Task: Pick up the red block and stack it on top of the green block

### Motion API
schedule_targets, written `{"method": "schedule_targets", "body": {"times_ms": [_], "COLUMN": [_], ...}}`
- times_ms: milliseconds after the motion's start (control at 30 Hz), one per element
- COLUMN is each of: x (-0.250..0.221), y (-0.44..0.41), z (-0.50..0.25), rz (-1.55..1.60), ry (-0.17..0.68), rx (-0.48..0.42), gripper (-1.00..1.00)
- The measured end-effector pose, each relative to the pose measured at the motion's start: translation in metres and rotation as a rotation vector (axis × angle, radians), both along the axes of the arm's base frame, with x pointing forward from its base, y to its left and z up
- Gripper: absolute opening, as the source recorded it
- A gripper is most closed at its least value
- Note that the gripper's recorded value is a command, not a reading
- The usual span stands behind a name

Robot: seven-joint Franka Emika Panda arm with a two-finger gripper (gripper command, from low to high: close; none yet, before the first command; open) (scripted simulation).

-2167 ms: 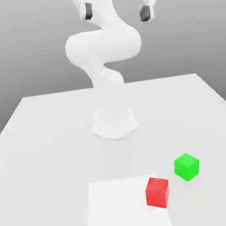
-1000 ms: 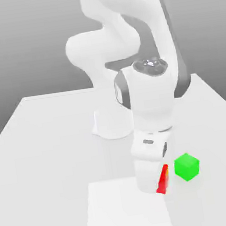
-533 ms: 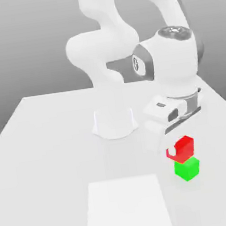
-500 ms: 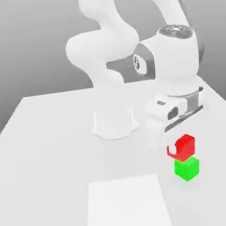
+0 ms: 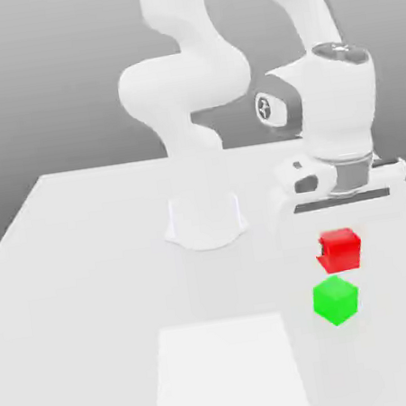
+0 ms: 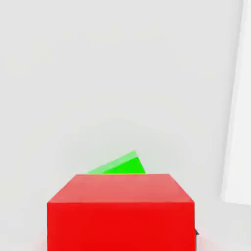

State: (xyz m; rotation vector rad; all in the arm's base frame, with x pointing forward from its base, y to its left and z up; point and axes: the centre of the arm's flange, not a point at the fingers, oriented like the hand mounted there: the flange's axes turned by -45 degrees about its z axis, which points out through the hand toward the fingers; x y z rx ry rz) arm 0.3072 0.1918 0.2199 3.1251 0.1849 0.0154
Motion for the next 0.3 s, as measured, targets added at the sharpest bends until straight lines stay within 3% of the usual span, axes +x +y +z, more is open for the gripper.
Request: {"method": "schedule_targets", "body": {"times_ms": [200,233,300], "x": [-0.004,-0.005,-0.005], "y": [0.0,0.0,0.0], "z": [-0.033,-0.038,-0.038], "rz": [0.003,0.004,0.004], "ry": [0.005,0.007,0.007], "rx": [0.007,0.009,0.009], "gripper": [-1.0,1.0,1.0]}}
